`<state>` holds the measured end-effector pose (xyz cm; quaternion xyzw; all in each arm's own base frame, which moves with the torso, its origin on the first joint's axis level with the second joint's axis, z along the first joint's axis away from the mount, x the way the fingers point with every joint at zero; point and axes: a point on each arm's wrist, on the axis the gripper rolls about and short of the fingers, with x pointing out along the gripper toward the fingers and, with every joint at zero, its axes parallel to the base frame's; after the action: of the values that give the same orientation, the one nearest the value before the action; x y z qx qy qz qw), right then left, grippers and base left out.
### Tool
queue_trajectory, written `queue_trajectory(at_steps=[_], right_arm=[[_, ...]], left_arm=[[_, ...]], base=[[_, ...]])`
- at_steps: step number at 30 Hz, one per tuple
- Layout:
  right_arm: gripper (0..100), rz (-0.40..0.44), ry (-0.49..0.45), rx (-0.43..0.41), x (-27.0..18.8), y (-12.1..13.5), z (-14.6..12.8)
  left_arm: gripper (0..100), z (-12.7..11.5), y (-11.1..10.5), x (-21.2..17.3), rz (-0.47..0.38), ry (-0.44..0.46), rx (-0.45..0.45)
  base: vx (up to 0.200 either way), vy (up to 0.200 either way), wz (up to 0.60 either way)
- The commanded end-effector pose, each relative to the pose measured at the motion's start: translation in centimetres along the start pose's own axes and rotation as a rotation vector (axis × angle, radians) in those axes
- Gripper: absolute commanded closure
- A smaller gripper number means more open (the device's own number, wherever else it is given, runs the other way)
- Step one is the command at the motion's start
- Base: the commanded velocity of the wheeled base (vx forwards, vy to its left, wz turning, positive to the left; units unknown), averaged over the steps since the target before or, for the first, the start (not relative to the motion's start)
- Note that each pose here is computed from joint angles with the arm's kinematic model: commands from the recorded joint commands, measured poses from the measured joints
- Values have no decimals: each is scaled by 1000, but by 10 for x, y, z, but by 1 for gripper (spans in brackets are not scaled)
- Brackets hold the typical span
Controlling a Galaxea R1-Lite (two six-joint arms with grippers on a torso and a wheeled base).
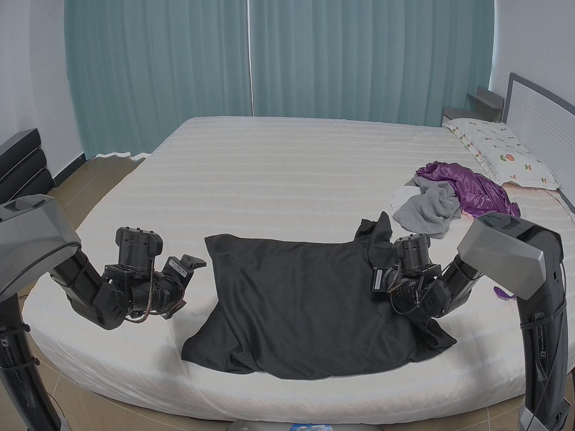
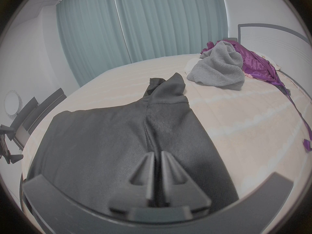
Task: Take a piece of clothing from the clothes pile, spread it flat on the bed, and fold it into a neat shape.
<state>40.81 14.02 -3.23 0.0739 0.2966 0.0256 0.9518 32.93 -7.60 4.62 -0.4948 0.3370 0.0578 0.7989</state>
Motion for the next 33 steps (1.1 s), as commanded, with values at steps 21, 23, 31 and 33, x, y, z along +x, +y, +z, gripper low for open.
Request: queue_trajectory(at_steps=[21, 23, 31, 33], right_arm=[[100, -105, -184, 175, 9, -95, 55], [100, -104, -205, 200, 14, -100, 56], [0, -131, -200, 229, 28, -115, 47], [0, -137, -205, 236, 30, -120, 48]], left_arm=[[0, -1, 3, 0, 11, 5, -1], [0, -2, 4, 0, 13, 5, -2], [0, -1, 3, 0, 11, 5, -2], [0, -1, 3, 0, 11, 5, -2]], base=[[0, 0, 0], [0, 0, 0], [0, 0, 0], [0, 0, 0]])
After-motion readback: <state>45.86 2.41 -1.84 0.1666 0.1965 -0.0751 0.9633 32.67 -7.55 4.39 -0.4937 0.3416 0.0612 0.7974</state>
